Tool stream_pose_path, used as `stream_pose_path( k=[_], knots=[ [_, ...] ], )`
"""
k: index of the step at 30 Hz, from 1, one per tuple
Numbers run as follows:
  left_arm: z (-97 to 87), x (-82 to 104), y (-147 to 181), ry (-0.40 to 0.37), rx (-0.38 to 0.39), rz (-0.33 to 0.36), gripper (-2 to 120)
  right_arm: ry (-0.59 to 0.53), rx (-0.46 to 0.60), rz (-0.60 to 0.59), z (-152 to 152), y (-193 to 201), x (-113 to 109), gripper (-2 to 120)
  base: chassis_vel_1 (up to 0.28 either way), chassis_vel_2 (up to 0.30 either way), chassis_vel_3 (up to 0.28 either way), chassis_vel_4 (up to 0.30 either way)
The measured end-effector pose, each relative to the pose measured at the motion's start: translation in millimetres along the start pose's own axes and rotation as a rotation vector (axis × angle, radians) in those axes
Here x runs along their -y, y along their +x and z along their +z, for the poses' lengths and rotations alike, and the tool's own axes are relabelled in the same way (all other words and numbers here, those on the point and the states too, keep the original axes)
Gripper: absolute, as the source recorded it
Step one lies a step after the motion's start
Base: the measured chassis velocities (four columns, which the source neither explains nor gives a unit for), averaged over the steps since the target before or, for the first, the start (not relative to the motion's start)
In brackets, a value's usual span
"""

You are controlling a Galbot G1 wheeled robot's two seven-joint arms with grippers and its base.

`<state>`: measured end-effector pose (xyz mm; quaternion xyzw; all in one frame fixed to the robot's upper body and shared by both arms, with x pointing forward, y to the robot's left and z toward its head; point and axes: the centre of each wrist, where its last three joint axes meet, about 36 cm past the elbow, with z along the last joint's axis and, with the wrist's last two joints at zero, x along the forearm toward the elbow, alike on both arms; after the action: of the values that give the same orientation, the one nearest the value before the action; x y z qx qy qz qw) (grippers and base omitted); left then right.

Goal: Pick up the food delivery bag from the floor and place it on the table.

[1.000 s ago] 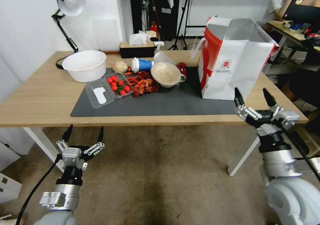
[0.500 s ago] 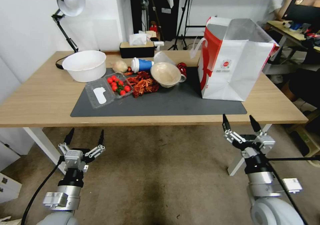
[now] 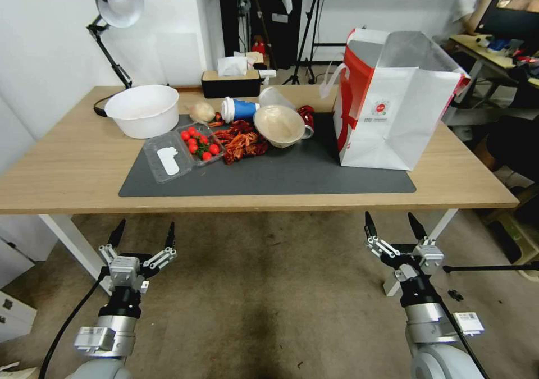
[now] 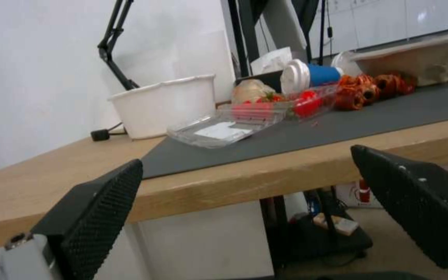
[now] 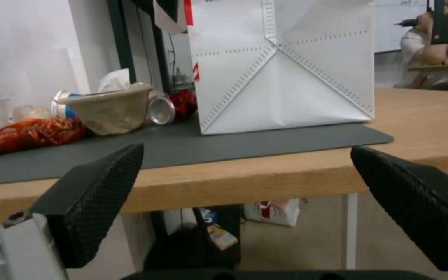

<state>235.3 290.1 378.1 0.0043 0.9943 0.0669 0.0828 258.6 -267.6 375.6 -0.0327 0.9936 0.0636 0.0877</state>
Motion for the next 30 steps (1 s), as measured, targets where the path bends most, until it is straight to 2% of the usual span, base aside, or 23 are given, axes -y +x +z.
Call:
stream_pose_path(
  k=[30],
  knots=[
    [3.3,-1.6,0.1,-0.010,0.008,0.016,100,-0.001,0.000,-0.006,9.3,-0.1,1.8,100,0.000,0.000,0.000,0.000]
  ],
)
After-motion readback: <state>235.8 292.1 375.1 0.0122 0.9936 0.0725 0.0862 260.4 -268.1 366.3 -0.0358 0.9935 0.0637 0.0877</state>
